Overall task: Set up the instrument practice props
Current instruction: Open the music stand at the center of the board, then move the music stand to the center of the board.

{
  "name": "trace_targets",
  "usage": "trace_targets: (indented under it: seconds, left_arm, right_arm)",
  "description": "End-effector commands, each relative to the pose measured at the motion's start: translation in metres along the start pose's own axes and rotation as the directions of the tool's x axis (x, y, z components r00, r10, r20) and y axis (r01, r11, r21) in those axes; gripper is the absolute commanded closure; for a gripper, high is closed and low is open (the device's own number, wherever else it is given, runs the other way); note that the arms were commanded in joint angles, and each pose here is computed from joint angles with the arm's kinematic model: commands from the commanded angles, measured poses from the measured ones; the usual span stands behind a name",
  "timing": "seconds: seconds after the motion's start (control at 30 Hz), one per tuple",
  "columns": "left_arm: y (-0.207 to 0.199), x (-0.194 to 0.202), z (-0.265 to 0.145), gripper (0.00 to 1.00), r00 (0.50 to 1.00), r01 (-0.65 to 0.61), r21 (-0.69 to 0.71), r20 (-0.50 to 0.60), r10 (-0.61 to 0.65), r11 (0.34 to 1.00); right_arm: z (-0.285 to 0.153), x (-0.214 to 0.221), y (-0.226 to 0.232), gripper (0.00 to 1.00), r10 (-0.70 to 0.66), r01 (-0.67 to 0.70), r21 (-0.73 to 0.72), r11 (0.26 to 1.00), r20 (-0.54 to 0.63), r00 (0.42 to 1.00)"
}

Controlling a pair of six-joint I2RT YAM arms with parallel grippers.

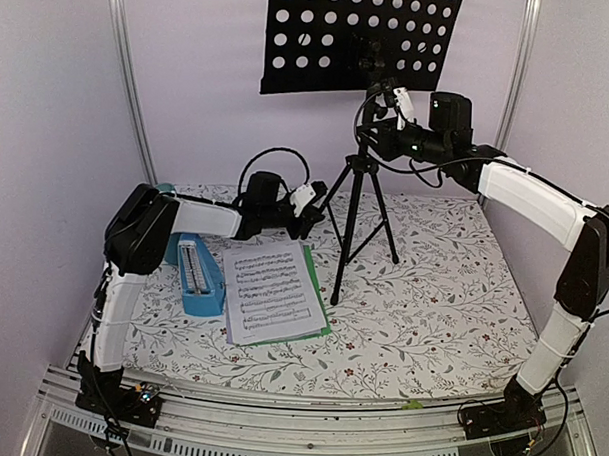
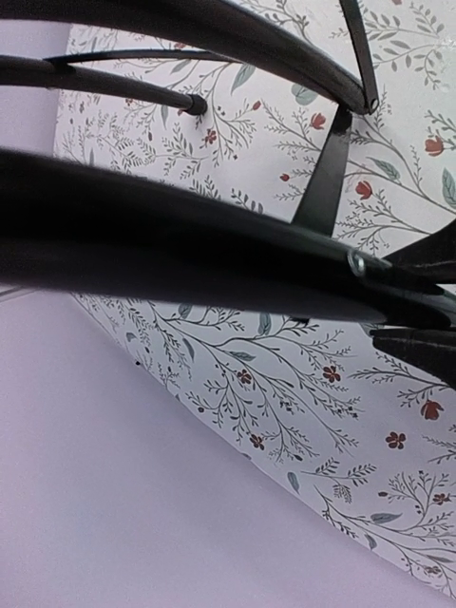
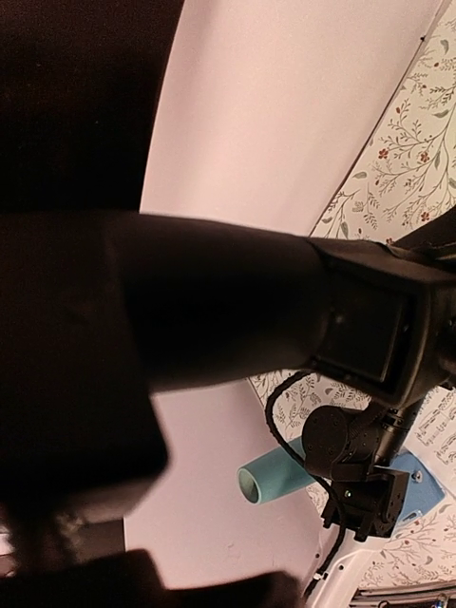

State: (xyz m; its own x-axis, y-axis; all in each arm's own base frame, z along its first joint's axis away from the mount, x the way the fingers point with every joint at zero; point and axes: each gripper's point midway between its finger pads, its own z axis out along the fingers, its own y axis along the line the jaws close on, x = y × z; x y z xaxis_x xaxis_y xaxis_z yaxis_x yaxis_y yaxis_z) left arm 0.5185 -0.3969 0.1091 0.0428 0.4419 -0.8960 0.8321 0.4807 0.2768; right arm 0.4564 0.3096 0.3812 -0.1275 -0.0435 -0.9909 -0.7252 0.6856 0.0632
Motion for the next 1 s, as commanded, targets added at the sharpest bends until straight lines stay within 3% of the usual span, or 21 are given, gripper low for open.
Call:
trace_targets:
  seconds: [0.0, 0.2, 0.43, 0.67, 0.97]
  left_arm:
    - [0.124, 0.106, -0.06, 1.0, 0.94, 0.188, -0.352, -0.207, -0.272, 0.917]
    - [0.12, 0.109, -0.061, 1.0, 0.939, 0.175, -0.341, -0.224, -0.261, 0.924]
    - [0.117, 0.109, -0.061, 1.0, 0.94, 0.176, -0.325, -0.226, -0.257, 0.929]
    - [0.116, 0.111, -0.057, 1.0, 0.937, 0.178, -0.314, -0.235, -0.258, 0.932]
    - [0.115, 0.11, -0.057, 1.0, 0.938, 0.175, -0.307, -0.236, -0.253, 0.935]
  right_arm:
    - [-0.018, -0.021, -0.009, 1.0, -0.016, 0.016, 0.022, 1.0, -0.005, 1.0]
    - [-0.018, -0.024, -0.006, 1.0, -0.006, 0.006, 0.011, 1.0, -0.009, 1.0]
    - [-0.017, -0.026, -0.002, 0.85, 0.006, -0.006, -0.016, 1.0, -0.001, 1.0]
    - [-0.018, -0.032, 0.006, 0.51, 0.001, 0.0, -0.055, 0.999, 0.014, 1.0]
    - [-0.025, -0.016, 0.012, 0.25, -0.017, 0.017, -0.082, 0.996, -0.003, 1.0]
